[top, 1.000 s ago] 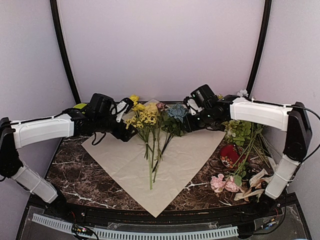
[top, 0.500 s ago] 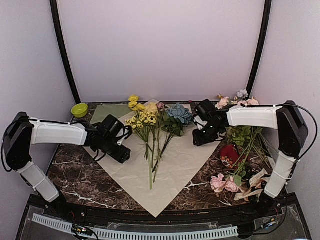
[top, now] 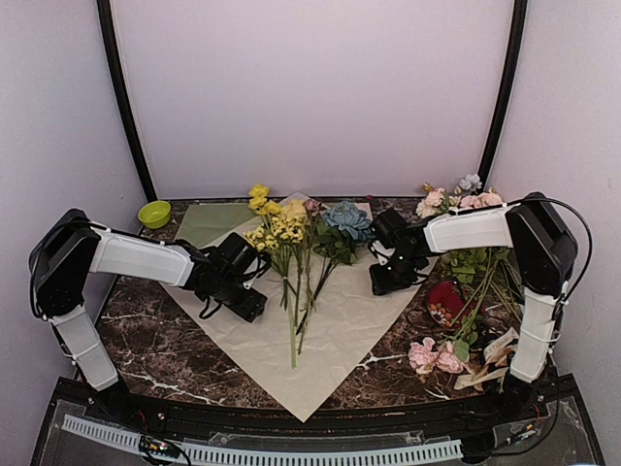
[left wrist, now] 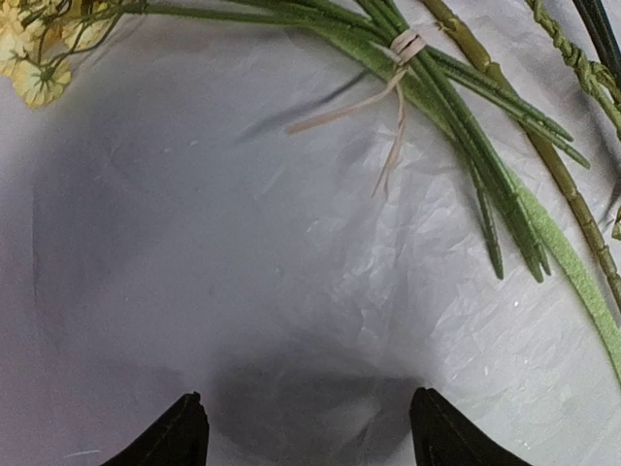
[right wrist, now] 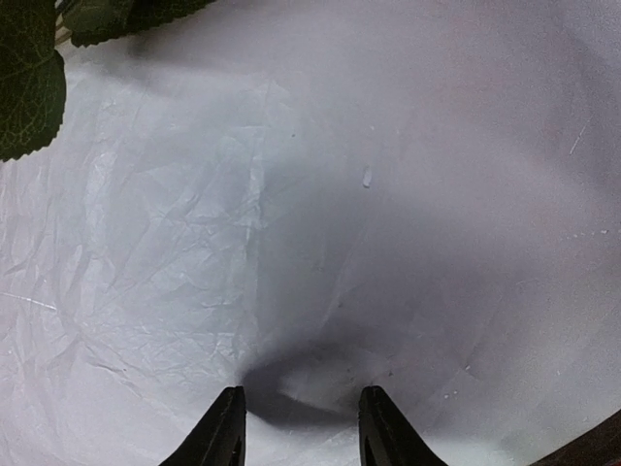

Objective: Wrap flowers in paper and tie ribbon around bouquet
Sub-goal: Pick up the bottom corner of the flattened wrapping paper from the center of the board.

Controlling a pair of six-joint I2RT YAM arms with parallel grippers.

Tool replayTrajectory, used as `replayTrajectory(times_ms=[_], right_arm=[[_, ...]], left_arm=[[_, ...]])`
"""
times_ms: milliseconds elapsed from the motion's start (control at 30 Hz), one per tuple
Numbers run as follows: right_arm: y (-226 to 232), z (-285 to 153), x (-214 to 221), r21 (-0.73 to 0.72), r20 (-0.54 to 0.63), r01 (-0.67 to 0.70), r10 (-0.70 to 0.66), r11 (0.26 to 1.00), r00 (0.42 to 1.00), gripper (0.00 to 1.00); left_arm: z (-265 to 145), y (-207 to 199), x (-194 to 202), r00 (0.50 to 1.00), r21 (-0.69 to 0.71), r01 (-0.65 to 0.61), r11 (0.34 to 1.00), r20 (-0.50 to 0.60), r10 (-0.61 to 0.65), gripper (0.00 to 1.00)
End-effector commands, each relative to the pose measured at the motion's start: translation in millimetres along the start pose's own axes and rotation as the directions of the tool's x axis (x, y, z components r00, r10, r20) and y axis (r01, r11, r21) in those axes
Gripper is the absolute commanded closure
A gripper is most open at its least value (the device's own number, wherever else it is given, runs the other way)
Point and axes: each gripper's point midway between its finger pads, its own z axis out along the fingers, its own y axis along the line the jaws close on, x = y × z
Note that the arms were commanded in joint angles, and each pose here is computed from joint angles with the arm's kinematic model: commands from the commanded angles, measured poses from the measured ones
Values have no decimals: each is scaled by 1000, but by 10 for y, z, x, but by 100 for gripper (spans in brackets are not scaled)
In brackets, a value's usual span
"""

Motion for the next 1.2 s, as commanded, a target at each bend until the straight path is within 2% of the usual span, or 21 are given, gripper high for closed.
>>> replayTrajectory(times_ms=[0,133,200,267,367,533,567,600,633,733,867,1033,1167], right_arm=[[4,18,-85,12,14,3,-3,1000,1000,60],[0,-159,-217,27,43,29,-30,999,999,60],[107,-287,-281,-15,70,58,-56,998,996,60],[293,-423,-303,-73,99,118,-111,990,989,60],[670,-583,-204,-173,124,242,-223,955,967,60],[1081,-596,120,-253,85,373,-363,893,928,60],[1115,-578,159,-267,77,373,-366,889,927,60],[1147,-554,196,-281,70,370,-366,885,928,60],[1178,-536,229,-296,64,366,-365,882,929,60],[1249,-476,277,-299,62,372,-372,879,926,61],[1404,-402,362,-345,68,370,-370,863,926,62],[1467,-232,530,-385,25,339,-357,859,934,62],[1484,-111,653,-411,-6,320,-353,854,936,62]], left_arm=[[-78,-47,-241,998,9,-4,1000,67,3,26],[-374,-80,-447,986,40,-39,998,165,32,26],[-588,-283,-518,966,110,-134,985,236,105,26],[-810,-624,-460,922,188,-303,934,306,238,26],[-1129,-1181,-91,814,314,-562,766,376,443,21],[-1390,-1549,504,637,376,-770,516,507,581,14],[-1428,-1606,595,583,362,-812,458,542,605,12],[-1464,-1691,693,506,329,-862,385,582,636,10],[-1466,-1748,758,453,299,-891,341,602,658,9],[-1314,-1813,891,340,230,-940,252,577,743,7],[-995,-1837,1093,238,225,-964,145,473,848,8],[-869,-1857,1022,172,152,-982,113,472,865,8],[-651,-1759,1012,153,99,-988,122,407,901,13]])
